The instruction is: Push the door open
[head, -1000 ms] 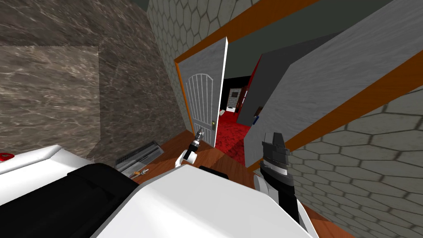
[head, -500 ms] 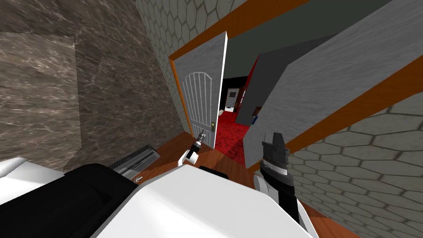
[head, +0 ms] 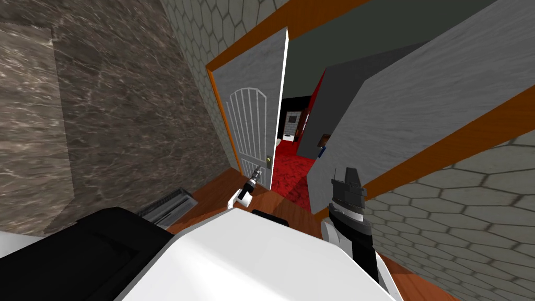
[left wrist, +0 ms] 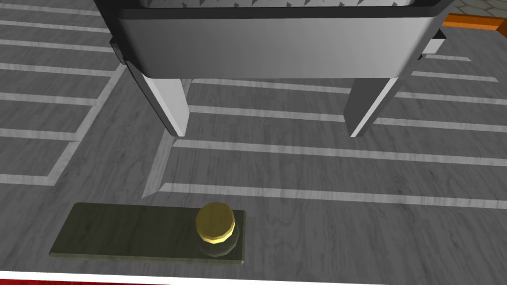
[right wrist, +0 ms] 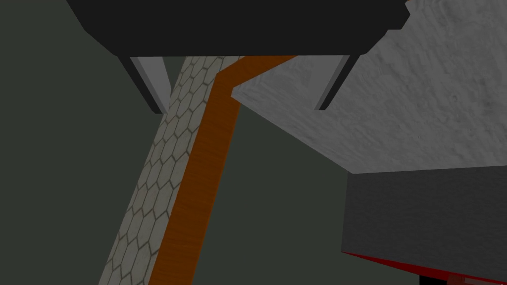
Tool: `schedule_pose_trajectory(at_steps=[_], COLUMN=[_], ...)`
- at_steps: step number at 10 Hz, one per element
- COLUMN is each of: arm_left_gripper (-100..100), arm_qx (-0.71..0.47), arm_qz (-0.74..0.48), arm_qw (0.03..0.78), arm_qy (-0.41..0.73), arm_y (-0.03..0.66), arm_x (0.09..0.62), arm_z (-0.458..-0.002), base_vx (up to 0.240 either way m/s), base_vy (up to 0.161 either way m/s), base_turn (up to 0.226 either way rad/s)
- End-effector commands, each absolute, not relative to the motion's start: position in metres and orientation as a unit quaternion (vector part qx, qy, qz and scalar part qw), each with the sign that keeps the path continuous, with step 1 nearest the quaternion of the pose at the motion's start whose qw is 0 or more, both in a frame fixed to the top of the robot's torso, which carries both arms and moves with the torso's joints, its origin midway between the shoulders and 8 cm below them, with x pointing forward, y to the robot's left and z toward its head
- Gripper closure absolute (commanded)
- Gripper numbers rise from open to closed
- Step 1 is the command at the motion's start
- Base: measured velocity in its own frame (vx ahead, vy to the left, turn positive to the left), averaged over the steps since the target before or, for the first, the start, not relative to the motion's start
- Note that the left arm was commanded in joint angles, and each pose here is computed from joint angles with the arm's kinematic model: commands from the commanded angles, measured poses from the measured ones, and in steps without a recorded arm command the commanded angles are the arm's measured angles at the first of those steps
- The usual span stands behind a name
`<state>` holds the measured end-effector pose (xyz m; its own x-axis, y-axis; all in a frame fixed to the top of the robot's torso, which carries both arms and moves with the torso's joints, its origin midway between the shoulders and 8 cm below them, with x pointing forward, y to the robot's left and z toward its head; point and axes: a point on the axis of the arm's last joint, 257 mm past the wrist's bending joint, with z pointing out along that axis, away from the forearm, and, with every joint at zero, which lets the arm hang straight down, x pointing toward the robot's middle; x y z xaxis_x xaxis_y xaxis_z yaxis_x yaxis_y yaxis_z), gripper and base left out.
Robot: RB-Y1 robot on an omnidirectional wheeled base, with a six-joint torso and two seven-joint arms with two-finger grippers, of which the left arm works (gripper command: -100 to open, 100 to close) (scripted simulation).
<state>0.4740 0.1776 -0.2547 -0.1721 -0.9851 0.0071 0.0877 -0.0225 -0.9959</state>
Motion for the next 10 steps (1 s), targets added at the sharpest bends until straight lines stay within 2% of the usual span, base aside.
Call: schedule_pose_trajectory(at_steps=[1, 6, 10], arm_left_gripper=[-100, -100, -100], arm_qx=[-0.438, -0.443, -0.446], arm_qz=[-0.564, -0.555, -0.552], arm_qw=[0.468, 0.452, 0.454], arm_qy=[0.521, 0.541, 0.539], arm_y=[0.176, 0.166, 0.169], arm_x=[0.475, 0.478, 0.485], arm_z=[-0.263, -0.286, -0.291], base_vx=[0.049, 0.103, 0.169], base_vy=[0.021, 0.052, -0.023], base_turn=[-0.031, -0.057, -0.025])
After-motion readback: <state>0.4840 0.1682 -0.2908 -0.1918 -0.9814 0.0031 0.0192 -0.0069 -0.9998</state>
